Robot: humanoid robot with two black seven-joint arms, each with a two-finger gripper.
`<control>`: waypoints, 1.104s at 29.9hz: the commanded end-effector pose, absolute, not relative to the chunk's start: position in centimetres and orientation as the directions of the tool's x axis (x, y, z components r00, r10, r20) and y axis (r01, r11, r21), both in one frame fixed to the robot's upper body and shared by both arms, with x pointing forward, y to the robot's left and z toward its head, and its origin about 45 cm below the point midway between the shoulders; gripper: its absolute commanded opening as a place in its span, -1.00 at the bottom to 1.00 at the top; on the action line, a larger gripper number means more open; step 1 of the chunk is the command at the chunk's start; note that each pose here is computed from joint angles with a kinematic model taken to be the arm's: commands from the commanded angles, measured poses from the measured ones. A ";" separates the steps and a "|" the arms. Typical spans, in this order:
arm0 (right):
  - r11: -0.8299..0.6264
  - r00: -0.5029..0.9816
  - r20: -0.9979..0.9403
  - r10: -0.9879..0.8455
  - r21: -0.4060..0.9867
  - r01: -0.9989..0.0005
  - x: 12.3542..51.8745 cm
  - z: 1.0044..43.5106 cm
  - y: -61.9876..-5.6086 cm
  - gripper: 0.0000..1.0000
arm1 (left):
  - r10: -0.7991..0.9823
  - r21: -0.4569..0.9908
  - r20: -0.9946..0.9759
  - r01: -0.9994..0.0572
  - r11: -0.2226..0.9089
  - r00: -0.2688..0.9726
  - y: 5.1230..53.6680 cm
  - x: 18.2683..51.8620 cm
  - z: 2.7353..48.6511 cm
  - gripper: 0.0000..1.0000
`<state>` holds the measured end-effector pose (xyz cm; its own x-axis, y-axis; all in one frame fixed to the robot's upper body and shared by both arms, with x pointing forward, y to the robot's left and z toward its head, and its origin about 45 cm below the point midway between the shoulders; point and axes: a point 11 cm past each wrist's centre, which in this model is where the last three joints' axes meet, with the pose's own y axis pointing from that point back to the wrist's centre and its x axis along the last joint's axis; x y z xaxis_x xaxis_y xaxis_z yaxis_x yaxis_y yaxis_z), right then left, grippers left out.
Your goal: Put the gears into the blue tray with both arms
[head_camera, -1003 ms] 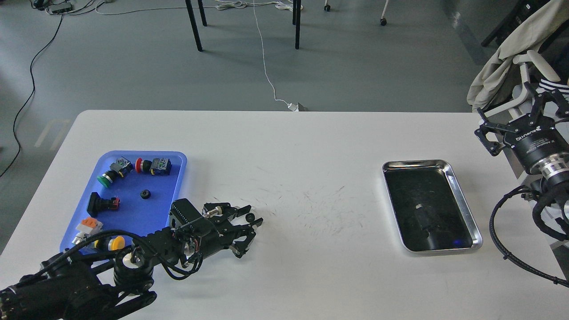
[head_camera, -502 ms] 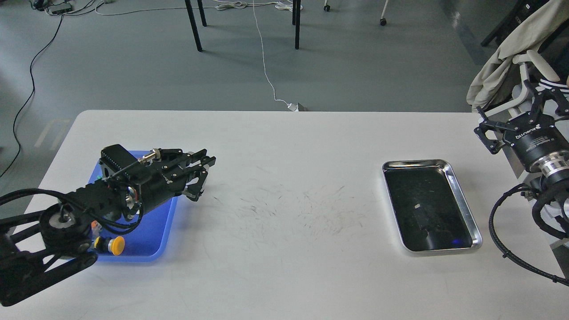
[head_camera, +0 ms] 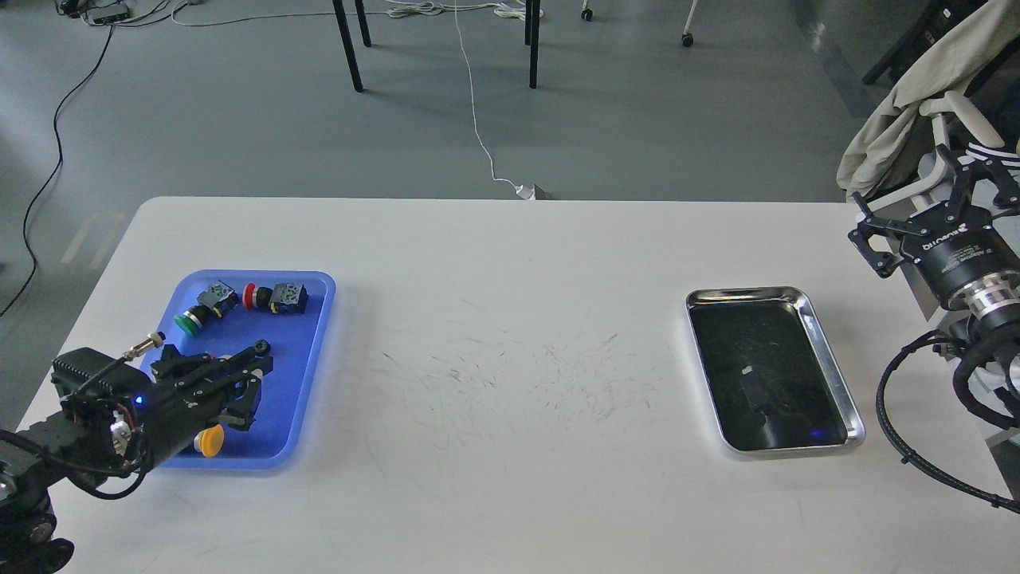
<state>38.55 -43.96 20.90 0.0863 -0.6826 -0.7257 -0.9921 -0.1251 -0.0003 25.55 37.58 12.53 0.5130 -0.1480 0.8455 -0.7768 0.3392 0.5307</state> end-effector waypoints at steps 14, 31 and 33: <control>-0.127 0.093 -0.728 -0.679 -0.008 -0.992 38.6 21.1 -43.8 0.94 | -0.114 0.536 0.841 -0.785 0.309 0.529 37.6 26.0 10.8 0.20; -0.135 0.098 -0.728 -0.678 -0.008 -0.991 38.7 21.1 -43.6 0.97 | 0.364 0.228 0.892 -0.962 0.150 0.268 39.2 34.3 20.8 0.96; -0.139 0.104 -0.732 -0.673 -0.013 -0.990 38.8 21.2 -43.3 0.97 | 0.546 0.227 0.798 -0.966 0.122 0.256 37.1 35.5 20.1 0.96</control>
<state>38.63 -43.61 21.04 0.0962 -0.6784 -0.7284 -0.9909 -0.1341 -0.0060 33.92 39.26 20.40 0.2849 0.3085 0.9075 -0.9557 0.1642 0.2442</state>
